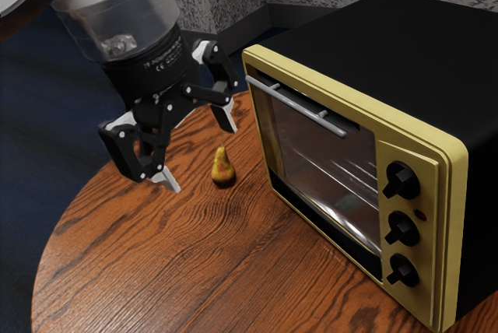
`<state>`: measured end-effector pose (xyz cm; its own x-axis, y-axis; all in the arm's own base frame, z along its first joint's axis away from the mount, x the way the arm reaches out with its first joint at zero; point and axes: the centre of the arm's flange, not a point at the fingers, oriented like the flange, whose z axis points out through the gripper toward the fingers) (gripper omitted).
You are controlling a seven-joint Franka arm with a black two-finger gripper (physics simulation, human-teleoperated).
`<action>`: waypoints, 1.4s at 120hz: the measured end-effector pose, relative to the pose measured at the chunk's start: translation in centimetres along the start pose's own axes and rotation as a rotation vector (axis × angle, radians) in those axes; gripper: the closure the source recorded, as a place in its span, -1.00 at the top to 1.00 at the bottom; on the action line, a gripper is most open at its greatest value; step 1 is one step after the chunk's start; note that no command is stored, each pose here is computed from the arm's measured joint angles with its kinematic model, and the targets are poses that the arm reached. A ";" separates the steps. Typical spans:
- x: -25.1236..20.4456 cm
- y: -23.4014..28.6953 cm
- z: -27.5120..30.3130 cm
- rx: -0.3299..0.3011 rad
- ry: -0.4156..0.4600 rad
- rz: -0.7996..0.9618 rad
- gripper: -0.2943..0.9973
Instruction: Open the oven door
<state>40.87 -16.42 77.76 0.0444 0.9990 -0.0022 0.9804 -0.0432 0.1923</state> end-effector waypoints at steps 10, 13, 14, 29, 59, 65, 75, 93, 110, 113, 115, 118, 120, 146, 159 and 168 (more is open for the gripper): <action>-1.5 0.0 -0.1 -0.025 -0.007 -0.036 0.54; -1.5 0.2 -0.1 -0.032 -0.010 -0.053 0.54; -1.5 0.3 -0.1 -0.034 -0.011 -0.058 0.54; -1.5 1.4 0.5 -0.047 -0.022 -0.137 0.54; -1.0 4.1 3.0 -0.044 -0.012 -0.242 0.54; -0.9 4.5 3.4 -0.045 -0.012 -0.252 0.54; -0.6 5.2 4.1 -0.049 0.001 -0.254 0.54; -0.2 5.9 4.8 -0.062 0.036 -0.238 0.54; 0.1 6.5 5.5 -0.066 0.066 -0.212 0.54; 0.1 6.7 5.7 -0.064 0.070 -0.207 0.54; 0.2 6.8 5.9 -0.064 0.072 -0.203 0.54; 0.3 7.0 6.0 -0.064 0.076 -0.197 0.54; 0.3 7.1 6.1 -0.066 0.082 -0.192 0.54; 0.0 8.0 7.1 -0.085 0.122 -0.115 0.54; 0.2 8.2 7.1 -0.094 0.127 -0.092 0.54; 0.2 8.4 7.3 -0.097 0.128 -0.075 0.54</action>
<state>50.53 -16.66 72.25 -0.0591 0.9928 0.1037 0.9566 0.0266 0.2903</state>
